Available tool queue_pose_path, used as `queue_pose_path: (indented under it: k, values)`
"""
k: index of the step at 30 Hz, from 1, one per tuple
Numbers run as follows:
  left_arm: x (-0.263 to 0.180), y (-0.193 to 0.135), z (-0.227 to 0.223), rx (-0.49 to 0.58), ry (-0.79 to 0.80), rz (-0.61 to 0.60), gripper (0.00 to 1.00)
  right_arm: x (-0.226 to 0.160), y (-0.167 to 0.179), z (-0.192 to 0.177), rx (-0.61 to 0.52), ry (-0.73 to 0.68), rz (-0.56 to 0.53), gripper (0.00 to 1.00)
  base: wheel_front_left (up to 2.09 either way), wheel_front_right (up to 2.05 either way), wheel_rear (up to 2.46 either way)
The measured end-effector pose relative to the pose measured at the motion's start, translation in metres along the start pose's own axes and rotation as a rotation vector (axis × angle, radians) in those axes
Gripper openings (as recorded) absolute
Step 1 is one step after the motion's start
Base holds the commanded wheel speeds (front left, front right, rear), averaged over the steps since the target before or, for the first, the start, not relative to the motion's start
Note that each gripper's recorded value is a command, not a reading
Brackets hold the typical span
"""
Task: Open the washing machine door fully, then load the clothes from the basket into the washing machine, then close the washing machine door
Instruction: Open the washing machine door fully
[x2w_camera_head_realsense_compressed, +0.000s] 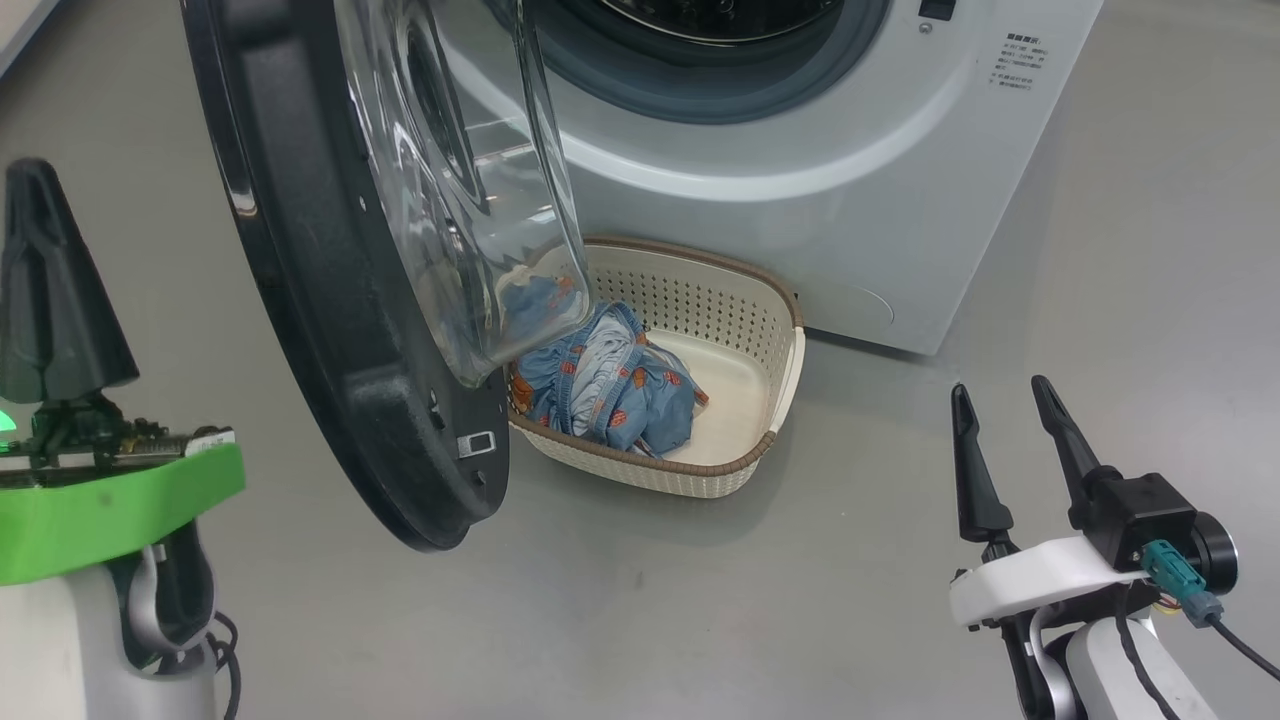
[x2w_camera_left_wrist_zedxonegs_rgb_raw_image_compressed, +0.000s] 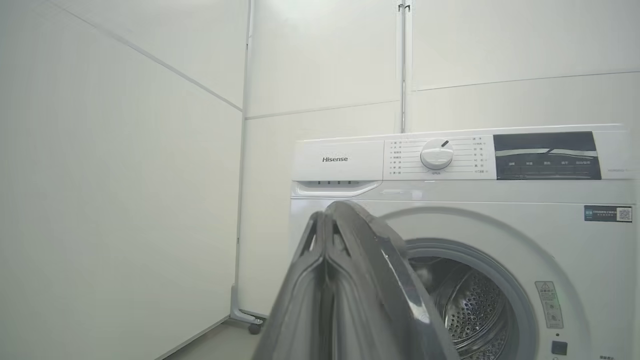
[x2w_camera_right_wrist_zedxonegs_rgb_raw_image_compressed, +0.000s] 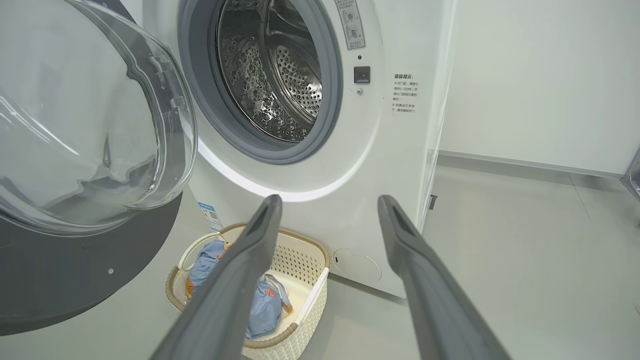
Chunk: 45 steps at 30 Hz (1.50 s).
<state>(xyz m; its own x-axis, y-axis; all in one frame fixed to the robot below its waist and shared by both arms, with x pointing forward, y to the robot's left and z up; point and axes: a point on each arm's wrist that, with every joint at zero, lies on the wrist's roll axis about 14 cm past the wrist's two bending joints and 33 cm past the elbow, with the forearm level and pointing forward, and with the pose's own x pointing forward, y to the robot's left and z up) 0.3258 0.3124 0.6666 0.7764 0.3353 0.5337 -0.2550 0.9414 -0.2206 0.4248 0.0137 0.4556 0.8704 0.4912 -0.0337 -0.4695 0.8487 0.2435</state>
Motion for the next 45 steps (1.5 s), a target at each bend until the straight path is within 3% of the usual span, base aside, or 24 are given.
queue_pose_path:
  k: [12,23,28,45]
  values:
    - [0.004,-0.079,0.026,-0.115,-0.087,-0.222,0.0,-0.002,0.001,-0.003,0.007,0.006,0.0,1.0,0.0,0.0,0.0]
    - [-0.031,-0.162,-0.003,-0.266,0.047,-0.444,0.0,-0.004,-0.002,-0.006,0.007,0.013,-0.002,1.0,0.0,0.0,0.0]
    - [-0.048,-0.177,-0.022,-0.285,0.127,-0.482,0.0,-0.004,-0.004,-0.006,0.006,0.015,-0.008,1.0,0.0,0.0,0.0]
    - [-0.078,-0.181,-0.068,-0.29,0.304,-0.481,0.0,-0.004,-0.01,-0.012,0.006,0.027,-0.019,1.0,0.0,0.0,0.0]
